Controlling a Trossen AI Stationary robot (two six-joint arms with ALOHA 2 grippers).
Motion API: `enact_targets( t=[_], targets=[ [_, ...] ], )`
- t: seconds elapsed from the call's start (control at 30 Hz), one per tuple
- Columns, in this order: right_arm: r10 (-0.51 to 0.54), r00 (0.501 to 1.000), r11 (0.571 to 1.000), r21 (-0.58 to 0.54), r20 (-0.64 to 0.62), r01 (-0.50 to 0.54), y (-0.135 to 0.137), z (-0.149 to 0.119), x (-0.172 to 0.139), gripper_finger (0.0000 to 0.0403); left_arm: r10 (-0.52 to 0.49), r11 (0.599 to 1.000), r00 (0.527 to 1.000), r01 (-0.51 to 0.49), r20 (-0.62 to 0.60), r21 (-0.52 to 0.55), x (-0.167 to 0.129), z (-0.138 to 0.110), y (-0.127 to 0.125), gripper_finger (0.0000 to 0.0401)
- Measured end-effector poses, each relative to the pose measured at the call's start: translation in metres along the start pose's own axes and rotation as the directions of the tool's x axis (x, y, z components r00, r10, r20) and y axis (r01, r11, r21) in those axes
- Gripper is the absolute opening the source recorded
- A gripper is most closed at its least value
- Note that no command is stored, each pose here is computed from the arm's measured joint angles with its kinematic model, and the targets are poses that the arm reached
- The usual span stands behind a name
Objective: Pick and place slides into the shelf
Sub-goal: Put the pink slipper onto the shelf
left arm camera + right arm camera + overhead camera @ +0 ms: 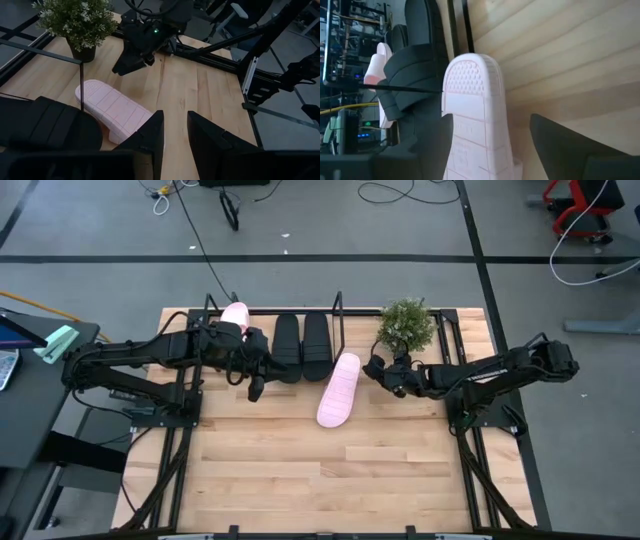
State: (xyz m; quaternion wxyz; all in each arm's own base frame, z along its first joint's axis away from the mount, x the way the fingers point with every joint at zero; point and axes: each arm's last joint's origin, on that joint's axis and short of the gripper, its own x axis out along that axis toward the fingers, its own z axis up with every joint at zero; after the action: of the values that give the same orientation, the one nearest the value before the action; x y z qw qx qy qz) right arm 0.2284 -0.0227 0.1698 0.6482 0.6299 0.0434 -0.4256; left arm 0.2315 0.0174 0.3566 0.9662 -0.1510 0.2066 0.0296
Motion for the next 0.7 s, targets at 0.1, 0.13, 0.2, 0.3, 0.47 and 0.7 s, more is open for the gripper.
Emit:
enact_targets(
  t=[0.1, 0.13, 0.2, 0.3, 0.47, 0.7],
  targets=[
    [-0.002, 1.000, 1.000, -0.011, 0.000, 0.002, 0.000, 0.002, 0.001, 0.0271, 0.000, 1.000, 1.000, 0.000, 0.000, 0.018, 0.000, 0.000, 0.000, 0.0091],
    [-0.007, 1.000, 1.000, -0.012, 0.001, 0.007, 0.000, 0.002, 0.003, 0.0270, 0.000, 1.000, 1.000, 0.000, 0.000, 0.023, 0.000, 0.000, 0.000, 0.0091],
    [-0.028, 1.000, 0.999, -0.016, -0.001, 0.028, -0.003, 0.002, 0.008, 0.0265, 0.000, 1.000, 1.000, 0.000, 0.001, 0.029, 0.000, 0.000, 0.000, 0.0090],
    [-0.024, 1.000, 1.000, -0.015, -0.008, 0.024, -0.004, 0.001, 0.019, 0.0258, -0.001, 0.999, 1.000, 0.001, 0.002, 0.034, 0.000, 0.000, 0.000, 0.0085],
    [0.029, 0.999, 1.000, -0.010, -0.018, -0.030, -0.001, 0.000, 0.037, 0.0251, -0.001, 0.999, 1.000, 0.001, 0.002, 0.035, 0.000, 0.000, 0.000, 0.0080],
    [-0.014, 1.000, 0.999, -0.034, -0.007, 0.013, -0.010, 0.000, 0.051, 0.0249, 0.000, 0.999, 1.000, 0.000, 0.001, 0.035, 0.000, 0.000, 0.000, 0.0085]
  ],
)
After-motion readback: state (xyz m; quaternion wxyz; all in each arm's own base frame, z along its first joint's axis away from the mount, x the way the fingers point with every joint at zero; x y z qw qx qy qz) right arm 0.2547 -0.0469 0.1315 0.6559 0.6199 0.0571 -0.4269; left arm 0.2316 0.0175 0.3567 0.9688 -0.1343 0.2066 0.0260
